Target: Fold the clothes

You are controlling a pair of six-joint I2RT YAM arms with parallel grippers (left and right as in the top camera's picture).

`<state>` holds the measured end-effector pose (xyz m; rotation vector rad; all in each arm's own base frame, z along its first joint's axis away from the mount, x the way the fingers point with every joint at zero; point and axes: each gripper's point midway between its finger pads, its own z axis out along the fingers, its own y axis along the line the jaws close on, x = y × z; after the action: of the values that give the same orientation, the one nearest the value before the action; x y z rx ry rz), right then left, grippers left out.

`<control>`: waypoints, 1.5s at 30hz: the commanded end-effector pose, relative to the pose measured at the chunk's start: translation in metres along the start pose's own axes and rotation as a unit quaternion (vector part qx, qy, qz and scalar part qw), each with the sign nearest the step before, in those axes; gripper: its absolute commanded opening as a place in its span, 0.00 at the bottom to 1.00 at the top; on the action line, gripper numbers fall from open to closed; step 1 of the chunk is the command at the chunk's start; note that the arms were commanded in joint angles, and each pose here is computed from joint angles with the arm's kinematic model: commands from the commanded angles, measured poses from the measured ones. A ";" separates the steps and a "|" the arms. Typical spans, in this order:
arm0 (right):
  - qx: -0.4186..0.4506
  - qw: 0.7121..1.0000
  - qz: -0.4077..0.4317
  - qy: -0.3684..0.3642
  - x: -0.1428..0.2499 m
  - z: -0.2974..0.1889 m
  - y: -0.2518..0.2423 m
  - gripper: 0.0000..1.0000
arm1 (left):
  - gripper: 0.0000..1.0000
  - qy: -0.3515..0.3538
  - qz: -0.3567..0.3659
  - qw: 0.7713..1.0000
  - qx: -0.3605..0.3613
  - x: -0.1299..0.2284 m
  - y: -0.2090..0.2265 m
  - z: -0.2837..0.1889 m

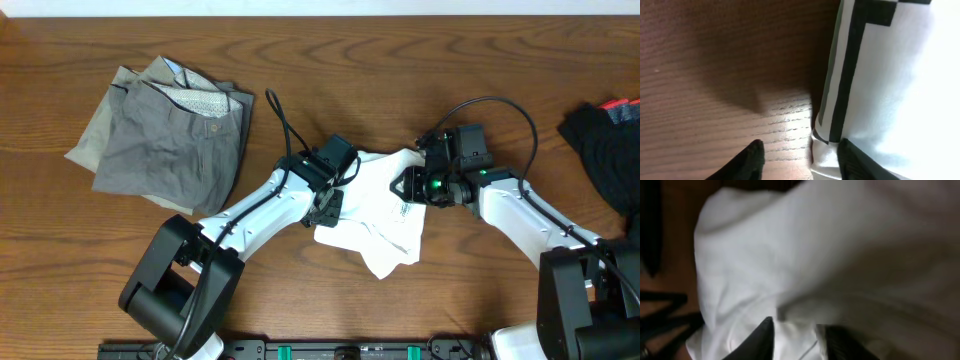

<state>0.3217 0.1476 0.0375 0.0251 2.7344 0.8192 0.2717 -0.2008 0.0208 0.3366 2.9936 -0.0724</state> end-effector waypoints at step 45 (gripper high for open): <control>-0.084 0.994 0.010 0.073 0.030 -0.021 0.014 0.25 | 0.67 0.019 0.019 0.999 0.018 0.007 -0.002 0.007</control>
<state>0.2877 0.1536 0.0600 0.0162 2.7460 1.2499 0.2704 -0.2086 0.0207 0.3822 2.9924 -0.1372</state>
